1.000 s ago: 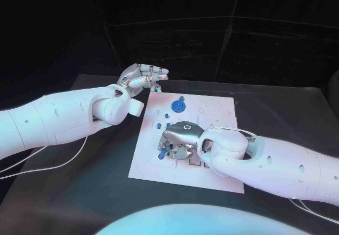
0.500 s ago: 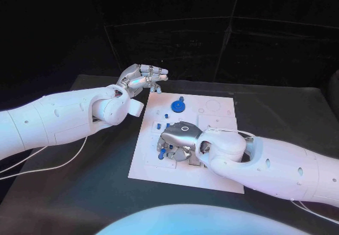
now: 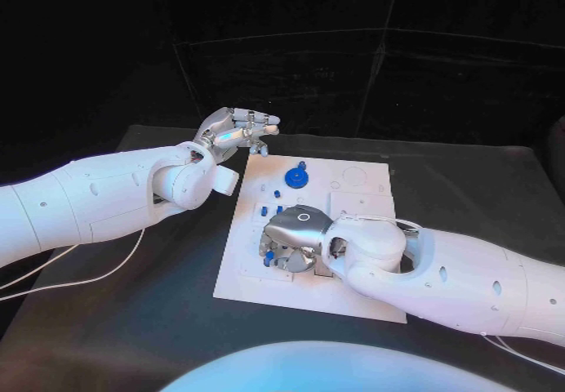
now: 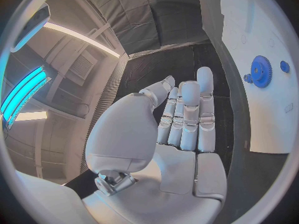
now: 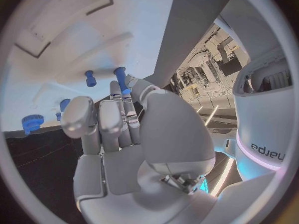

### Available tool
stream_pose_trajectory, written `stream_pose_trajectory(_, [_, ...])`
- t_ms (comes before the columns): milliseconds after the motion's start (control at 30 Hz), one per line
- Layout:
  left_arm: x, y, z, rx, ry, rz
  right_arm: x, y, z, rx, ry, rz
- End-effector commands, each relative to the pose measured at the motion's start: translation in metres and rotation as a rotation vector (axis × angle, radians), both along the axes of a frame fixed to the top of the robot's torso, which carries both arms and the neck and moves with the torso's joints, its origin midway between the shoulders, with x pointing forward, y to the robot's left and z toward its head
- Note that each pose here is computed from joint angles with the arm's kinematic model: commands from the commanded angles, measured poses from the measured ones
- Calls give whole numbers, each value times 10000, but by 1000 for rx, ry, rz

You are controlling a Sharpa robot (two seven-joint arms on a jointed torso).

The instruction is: Assemble the parts on the task board

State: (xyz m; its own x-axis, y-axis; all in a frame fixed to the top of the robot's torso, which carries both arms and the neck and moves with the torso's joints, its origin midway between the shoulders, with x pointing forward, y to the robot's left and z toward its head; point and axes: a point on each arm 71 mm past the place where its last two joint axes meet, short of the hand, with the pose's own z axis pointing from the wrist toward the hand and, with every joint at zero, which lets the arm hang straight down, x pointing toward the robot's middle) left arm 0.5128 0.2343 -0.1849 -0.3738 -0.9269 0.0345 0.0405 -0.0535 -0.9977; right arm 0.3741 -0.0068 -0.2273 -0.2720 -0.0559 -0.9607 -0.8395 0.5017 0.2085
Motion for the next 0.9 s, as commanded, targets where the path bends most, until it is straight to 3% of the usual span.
stream_pose_trajectory(33, [0,-11,13,-8,-2,-10,-12,14,-2,-13,-3,8])
stream_pose_trajectory(667, [-2,-4,11,-7,2,-11,7,5,59,90,-24,-21])
stream_pose_trajectory(900, [-2,8,10,-6,3,-10,-4,-164,125,177,-16,-49])
